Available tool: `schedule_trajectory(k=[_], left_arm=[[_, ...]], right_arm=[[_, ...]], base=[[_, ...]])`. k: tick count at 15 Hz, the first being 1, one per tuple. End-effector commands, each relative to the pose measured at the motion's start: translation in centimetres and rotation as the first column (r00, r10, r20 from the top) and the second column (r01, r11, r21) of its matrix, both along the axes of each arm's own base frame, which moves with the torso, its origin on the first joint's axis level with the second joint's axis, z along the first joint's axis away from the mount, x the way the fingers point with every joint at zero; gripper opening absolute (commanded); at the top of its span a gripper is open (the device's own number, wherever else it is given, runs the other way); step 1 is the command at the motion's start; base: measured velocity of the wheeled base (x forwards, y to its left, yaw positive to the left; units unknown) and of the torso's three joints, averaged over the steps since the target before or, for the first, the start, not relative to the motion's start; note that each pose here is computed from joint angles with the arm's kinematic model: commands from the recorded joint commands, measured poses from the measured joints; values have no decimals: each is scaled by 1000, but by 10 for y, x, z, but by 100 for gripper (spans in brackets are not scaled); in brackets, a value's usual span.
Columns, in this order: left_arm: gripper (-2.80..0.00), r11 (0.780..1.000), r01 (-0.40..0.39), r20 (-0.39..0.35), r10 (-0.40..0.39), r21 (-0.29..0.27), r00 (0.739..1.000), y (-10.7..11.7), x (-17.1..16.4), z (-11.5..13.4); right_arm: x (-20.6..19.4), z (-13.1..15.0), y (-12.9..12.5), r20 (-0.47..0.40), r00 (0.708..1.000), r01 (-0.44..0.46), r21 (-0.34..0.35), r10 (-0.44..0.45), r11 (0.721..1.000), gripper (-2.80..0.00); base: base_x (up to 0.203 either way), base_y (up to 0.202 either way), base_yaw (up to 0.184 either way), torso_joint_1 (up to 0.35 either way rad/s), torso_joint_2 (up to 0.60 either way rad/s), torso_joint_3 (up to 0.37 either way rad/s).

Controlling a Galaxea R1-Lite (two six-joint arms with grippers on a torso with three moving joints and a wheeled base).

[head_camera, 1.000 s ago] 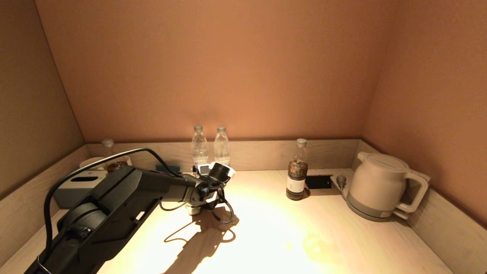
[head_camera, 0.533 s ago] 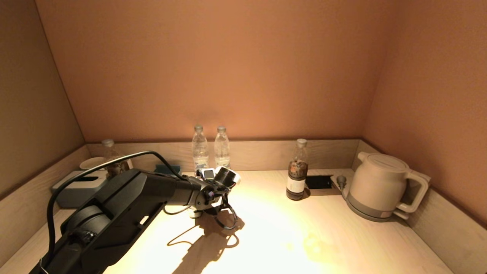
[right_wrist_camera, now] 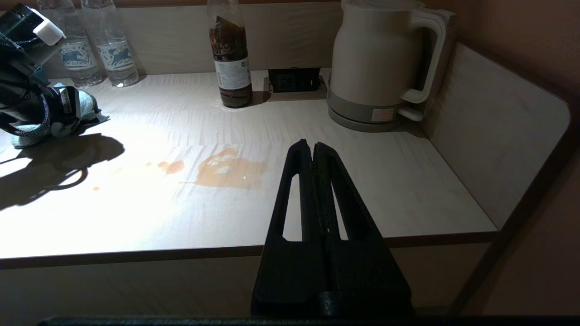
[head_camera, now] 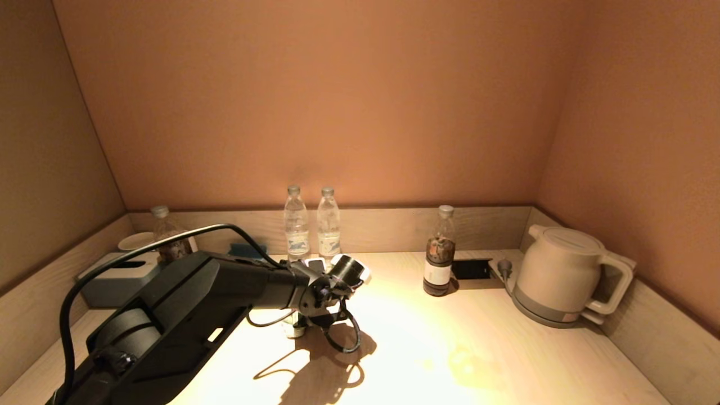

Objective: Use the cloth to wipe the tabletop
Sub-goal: Sweep the stains on the table

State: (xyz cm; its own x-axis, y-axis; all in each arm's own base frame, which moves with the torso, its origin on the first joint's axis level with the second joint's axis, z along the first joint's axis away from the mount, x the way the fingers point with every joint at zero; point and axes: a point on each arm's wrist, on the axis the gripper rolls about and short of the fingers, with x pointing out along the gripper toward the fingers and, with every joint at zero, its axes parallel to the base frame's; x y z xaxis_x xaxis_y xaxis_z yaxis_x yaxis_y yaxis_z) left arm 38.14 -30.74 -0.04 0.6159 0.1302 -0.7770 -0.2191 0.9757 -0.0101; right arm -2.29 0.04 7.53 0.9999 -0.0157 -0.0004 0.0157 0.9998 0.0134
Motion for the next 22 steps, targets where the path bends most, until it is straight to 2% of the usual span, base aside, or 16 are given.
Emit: schedule_trajectory(k=[1, 2, 5, 7, 12, 15, 16, 20, 22], left_arm=[[-280, 1000, 9, -17, -9, -5, 1000, -11, -16, 12], [-280, 1000, 23, -46, -23, -1, 999, -22, -36, 22], [-280, 999, 41, -103, -39, 16, 994, -42, -74, 30], [-280, 999, 42, -117, -39, 23, 992, -45, -82, 32], [-280, 992, 122, -144, -115, 42, 983, -66, -129, 46], [-280, 987, 157, -141, -153, 21, 978, -72, -144, 56], [-280, 985, 172, -159, -172, -14, 972, -73, -148, 62], [-280, 984, 175, -160, -179, -39, 971, -75, -147, 66], [-280, 982, 178, -155, -187, -69, 970, -76, -146, 73]], right_arm=[[0, 0, 0, -1, 1000, 1, 0, -1, 1000, -280], [0, 0, 0, -1, 1000, 1, 0, -1, 1000, -280], [0, 0, 0, -1, 1000, 1, 0, -1, 1000, -280], [0, 0, 0, -1, 1000, 1, 0, -1, 1000, -280], [0, 0, 0, -1, 1000, 1, 0, -1, 1000, -280], [0, 0, 0, -1, 1000, 1, 0, -1, 1000, -280], [0, 0, 0, -1, 1000, 1, 0, -1, 1000, -280], [0, 0, 0, -1, 1000, 1, 0, -1, 1000, -280], [0, 0, 0, -1, 1000, 1, 0, -1, 1000, -280]], base=[[0, 0, 0, 0, 0, 0], [0, 0, 0, 0, 0, 0], [0, 0, 0, 0, 0, 0], [0, 0, 0, 0, 0, 0], [0, 0, 0, 0, 0, 0], [0, 0, 0, 0, 0, 0], [0, 0, 0, 0, 0, 0], [0, 0, 0, 0, 0, 0], [0, 0, 0, 0, 0, 0]])
